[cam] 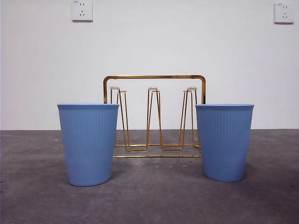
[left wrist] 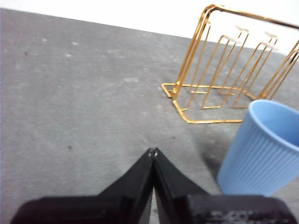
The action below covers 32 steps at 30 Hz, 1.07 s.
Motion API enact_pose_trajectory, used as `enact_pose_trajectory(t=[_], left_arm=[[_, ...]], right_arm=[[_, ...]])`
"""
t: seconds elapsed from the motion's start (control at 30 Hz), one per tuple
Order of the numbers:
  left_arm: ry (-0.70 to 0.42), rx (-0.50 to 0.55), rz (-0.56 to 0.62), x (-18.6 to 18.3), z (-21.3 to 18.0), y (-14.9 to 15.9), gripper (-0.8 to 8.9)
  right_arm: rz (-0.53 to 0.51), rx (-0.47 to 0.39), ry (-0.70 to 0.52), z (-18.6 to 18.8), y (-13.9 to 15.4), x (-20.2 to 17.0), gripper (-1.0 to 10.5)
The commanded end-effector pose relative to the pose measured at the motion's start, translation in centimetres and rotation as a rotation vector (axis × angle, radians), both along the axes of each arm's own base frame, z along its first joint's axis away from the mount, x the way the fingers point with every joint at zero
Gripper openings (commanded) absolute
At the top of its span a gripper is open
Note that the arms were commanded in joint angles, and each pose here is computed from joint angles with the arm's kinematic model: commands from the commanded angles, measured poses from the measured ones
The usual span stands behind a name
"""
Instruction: Pick up cup 1,put cup 1 in the cup rack,pick up cup 2,put cup 2 in the cup rack
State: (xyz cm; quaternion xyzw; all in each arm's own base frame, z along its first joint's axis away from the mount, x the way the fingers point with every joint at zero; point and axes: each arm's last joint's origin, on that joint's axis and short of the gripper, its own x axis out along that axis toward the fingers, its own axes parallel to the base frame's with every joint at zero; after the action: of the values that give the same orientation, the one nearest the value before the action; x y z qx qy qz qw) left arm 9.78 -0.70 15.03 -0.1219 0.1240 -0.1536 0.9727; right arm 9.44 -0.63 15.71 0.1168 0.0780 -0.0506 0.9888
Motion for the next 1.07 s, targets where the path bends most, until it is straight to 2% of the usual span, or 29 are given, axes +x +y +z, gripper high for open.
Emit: enact_pose_trajectory(t=[0.03,0.3,0.43,0.67,0.83,1.07], left_arm=[[0.002,-0.072,-0.041,0.0,0.3,-0.2,-0.06],[-0.02,-0.154,-0.083,-0.3,3.7,-0.3,-0.06],[-0.011,-0.16,-0.133,-0.5,6.2,-0.5,-0.06],[0.035,-0.094,-0.273,-0.9,11.2,-0.8,-0.06],[0.106,-0.014,-0.315,-1.0,14.3,-0.8,-0.06],[0.18,0.052,-0.36,-0.9,17.3,-0.9,-0.06]], right_arm=[[0.013,0.087,-0.035,1.1,0.1,-0.1,-0.1],[0.121,0.09,-0.003,6.7,0.4,-0.3,-0.1],[0.234,0.03,0.085,9.9,0.7,0.1,-0.1],[0.41,-0.053,0.272,15.8,1.0,0.8,-0.1],[0.456,-0.104,0.378,19.2,1.0,0.9,-0.1],[0.5,-0.101,0.465,21.1,1.2,1.1,-0.1]])
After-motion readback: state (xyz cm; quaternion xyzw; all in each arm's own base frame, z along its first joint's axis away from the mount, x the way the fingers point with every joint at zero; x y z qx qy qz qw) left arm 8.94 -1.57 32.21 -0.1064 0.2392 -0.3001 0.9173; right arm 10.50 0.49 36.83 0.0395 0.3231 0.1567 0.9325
